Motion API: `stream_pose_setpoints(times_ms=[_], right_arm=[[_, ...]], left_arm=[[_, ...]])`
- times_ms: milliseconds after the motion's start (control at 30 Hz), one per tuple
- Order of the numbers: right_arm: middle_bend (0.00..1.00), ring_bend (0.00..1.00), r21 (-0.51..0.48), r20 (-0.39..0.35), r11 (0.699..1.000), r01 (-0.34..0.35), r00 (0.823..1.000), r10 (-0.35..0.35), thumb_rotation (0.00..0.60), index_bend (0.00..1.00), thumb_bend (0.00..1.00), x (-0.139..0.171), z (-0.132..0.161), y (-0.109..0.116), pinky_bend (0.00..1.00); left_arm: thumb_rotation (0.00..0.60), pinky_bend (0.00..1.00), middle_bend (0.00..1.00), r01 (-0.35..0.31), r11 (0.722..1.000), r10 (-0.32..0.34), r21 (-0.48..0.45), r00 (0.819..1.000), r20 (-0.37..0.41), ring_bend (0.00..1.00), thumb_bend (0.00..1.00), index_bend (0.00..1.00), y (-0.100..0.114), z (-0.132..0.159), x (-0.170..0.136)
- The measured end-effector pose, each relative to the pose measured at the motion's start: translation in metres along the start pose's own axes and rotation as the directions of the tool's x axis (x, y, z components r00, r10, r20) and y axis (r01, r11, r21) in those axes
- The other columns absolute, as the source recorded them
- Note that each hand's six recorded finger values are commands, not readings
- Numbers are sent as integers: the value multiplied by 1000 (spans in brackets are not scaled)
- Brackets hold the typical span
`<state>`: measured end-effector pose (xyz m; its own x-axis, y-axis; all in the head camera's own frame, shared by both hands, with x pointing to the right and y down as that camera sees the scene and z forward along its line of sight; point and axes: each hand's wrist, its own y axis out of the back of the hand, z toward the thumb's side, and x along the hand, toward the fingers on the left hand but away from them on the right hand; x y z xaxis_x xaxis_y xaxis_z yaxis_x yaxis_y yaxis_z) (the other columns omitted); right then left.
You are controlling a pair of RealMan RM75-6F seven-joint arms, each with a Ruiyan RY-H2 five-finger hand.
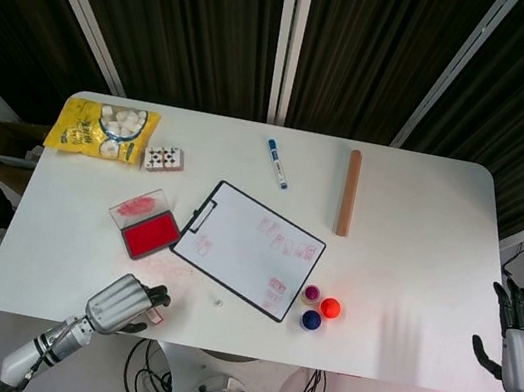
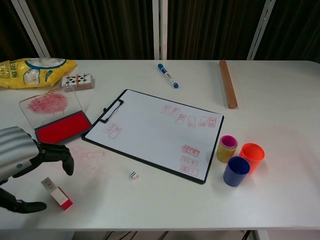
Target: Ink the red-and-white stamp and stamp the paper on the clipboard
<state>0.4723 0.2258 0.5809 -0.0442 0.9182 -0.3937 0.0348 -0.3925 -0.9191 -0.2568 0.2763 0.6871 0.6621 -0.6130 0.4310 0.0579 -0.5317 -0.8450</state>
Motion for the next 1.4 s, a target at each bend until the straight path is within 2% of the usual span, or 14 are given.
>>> stream_pose_setpoints(times_ms=[233, 700, 1167, 1400], right_arm=[[0, 0, 2, -3, 1000, -7, 1000, 7, 600, 0, 236, 0, 1, 0, 0], [0, 0, 5, -9, 1000, -19, 1000, 19, 600, 0, 237, -1, 4, -2, 0], [0, 0, 4, -4, 1000, -28, 1000, 28, 600, 0, 236, -1, 2, -5, 0], [0, 0, 6, -4, 999, -32, 999, 32, 600, 0, 237, -1, 3, -7, 0]], left_arm=[[600, 901, 457, -16, 998, 15, 55, 1000, 25, 809, 144, 474, 1, -1, 2], [600, 905, 494, 0, 990, -10, 143, 997, 73, 819, 204, 512, -8, 5, 6], [600, 906, 516, -2, 989, -10, 147, 996, 83, 820, 278, 528, -10, 9, 5], [600, 906, 544, 1, 991, -12, 136, 997, 79, 825, 283, 559, -11, 7, 5]])
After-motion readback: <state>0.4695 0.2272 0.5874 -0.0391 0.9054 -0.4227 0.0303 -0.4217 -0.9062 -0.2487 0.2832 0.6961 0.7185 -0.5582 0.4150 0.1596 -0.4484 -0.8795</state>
